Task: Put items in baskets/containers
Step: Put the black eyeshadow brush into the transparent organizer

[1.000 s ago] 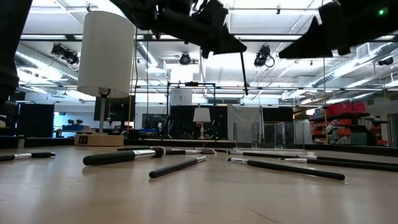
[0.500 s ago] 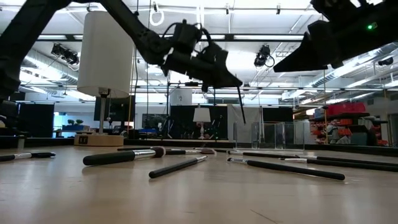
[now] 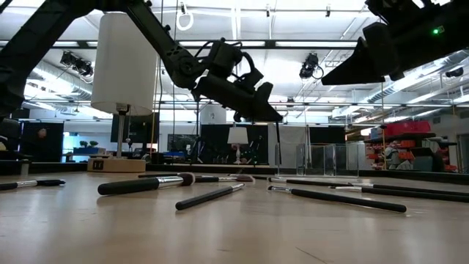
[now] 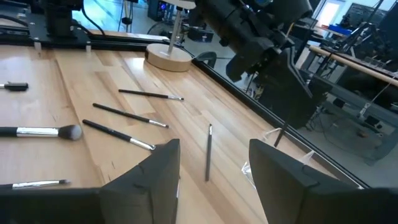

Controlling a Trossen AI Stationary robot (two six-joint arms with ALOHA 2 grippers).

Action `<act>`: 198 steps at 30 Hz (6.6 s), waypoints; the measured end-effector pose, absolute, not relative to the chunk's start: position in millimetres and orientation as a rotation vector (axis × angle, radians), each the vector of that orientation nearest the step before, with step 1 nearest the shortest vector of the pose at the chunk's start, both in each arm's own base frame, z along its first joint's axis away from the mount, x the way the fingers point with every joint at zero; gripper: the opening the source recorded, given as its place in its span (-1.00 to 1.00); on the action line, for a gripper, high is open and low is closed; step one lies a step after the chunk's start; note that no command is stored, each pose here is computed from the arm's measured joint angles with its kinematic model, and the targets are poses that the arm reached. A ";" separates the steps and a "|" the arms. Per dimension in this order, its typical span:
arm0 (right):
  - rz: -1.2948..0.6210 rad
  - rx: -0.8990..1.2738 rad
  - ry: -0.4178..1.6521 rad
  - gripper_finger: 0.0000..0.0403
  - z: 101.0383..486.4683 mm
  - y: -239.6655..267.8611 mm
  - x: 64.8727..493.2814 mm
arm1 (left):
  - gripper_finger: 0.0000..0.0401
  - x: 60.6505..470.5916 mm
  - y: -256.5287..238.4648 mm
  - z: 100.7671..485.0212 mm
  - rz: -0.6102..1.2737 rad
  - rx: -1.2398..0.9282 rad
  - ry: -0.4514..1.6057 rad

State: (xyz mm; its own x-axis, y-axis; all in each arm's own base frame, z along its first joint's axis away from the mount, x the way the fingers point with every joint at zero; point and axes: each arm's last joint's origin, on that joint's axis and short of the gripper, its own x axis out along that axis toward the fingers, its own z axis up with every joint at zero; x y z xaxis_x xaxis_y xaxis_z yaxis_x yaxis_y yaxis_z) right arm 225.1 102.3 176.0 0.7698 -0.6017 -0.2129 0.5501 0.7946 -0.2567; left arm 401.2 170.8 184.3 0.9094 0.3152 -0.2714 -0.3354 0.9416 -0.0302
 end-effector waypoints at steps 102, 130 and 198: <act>-0.400 0.128 0.606 -0.02 93.1 28.5 278.6 | -0.57 270.1 3.6 165.7 0.087 -0.034 0.310; -0.360 0.185 0.620 -0.93 53.2 -1.8 271.8 | -0.57 272.0 -2.0 172.0 0.074 -0.028 0.245; 0.040 -0.205 -0.470 -0.97 228.0 80.8 298.3 | -0.27 358.3 -46.1 223.8 -0.216 0.159 -0.301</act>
State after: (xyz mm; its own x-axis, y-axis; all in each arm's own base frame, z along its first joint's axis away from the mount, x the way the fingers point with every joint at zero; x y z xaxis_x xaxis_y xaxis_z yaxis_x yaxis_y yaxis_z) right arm 298.3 80.8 228.0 0.8909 0.0859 0.4459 0.0084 0.9787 -0.2053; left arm 358.3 -46.1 223.8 0.9321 -0.2341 0.2763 0.1868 0.9644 0.1871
